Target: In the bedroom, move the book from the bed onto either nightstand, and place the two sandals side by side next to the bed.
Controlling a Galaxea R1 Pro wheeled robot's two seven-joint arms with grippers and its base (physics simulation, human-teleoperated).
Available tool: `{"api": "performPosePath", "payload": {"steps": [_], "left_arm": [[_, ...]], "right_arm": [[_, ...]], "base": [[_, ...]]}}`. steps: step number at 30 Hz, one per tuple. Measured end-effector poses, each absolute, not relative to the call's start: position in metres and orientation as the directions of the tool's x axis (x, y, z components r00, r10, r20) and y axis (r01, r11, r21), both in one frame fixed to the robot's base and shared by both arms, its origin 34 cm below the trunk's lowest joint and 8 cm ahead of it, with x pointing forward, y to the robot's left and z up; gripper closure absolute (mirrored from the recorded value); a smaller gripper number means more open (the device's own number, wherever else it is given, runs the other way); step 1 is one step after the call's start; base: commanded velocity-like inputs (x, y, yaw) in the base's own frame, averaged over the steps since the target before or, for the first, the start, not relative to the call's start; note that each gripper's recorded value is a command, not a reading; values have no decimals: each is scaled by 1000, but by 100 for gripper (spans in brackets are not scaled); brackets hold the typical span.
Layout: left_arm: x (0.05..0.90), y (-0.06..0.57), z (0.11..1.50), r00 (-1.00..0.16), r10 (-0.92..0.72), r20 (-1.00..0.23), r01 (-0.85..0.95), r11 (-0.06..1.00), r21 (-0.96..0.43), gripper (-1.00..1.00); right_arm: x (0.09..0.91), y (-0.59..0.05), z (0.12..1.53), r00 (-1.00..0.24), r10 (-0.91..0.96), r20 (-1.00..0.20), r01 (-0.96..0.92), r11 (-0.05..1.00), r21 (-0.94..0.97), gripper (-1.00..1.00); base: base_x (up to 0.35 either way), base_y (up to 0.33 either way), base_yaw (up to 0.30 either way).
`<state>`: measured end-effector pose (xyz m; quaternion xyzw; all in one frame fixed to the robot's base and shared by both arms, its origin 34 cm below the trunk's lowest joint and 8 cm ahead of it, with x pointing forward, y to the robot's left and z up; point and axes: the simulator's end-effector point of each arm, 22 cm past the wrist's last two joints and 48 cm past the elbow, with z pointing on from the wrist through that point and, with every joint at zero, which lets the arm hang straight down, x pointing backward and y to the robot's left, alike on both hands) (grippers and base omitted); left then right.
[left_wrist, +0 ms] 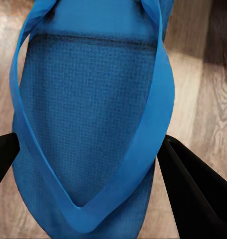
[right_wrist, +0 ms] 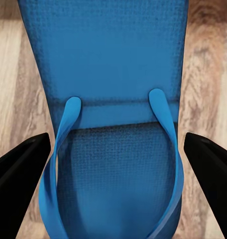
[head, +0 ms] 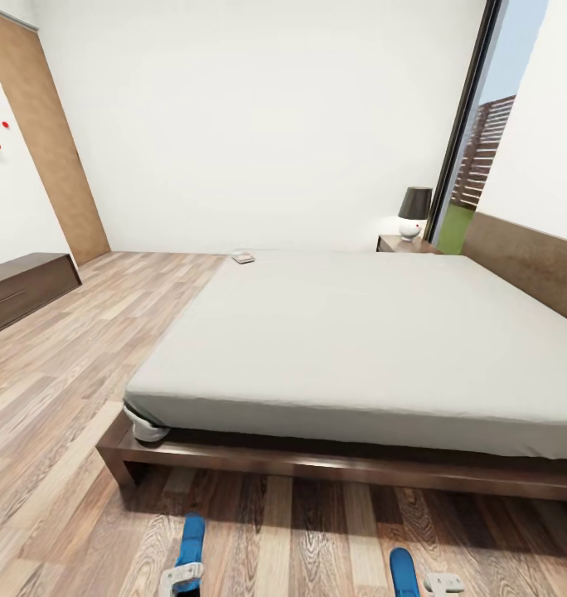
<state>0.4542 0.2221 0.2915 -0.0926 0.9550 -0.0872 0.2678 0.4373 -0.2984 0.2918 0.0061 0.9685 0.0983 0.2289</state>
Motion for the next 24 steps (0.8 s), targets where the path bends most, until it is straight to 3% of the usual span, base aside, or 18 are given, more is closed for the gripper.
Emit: {"api": "performPosePath", "payload": {"steps": [4, 10, 15, 20, 24], "left_arm": [[501, 253, 314, -868, -213, -449, -200, 977, -77, 100], [537, 271, 336, -859, -189, -475, -213, 977, -5, 100], [552, 285, 346, -880, -7, -475, -90, 984, 153, 100], [515, 285, 320, -918, 52, -394, -27, 981, 191, 100], [511, 284, 317, -914, 59, -401, -21, 981, 192, 100]], "right_arm": [[438, -299, 292, -894, 66, -443, -25, 980, 196, 100], [444, -301, 295, -880, 144, -453, 44, 974, 224, 100], [447, -306, 296, -874, 163, -457, 62, 972, 227, 100], [450, -310, 298, -871, 173, -461, 72, 971, 227, 100], [459, -390, 315, -849, 228, -476, 156, 970, 186, 100]], "base": [[0, 0, 0], [0, 0, 0], [0, 0, 0], [0, 0, 0], [0, 0, 0]]}}
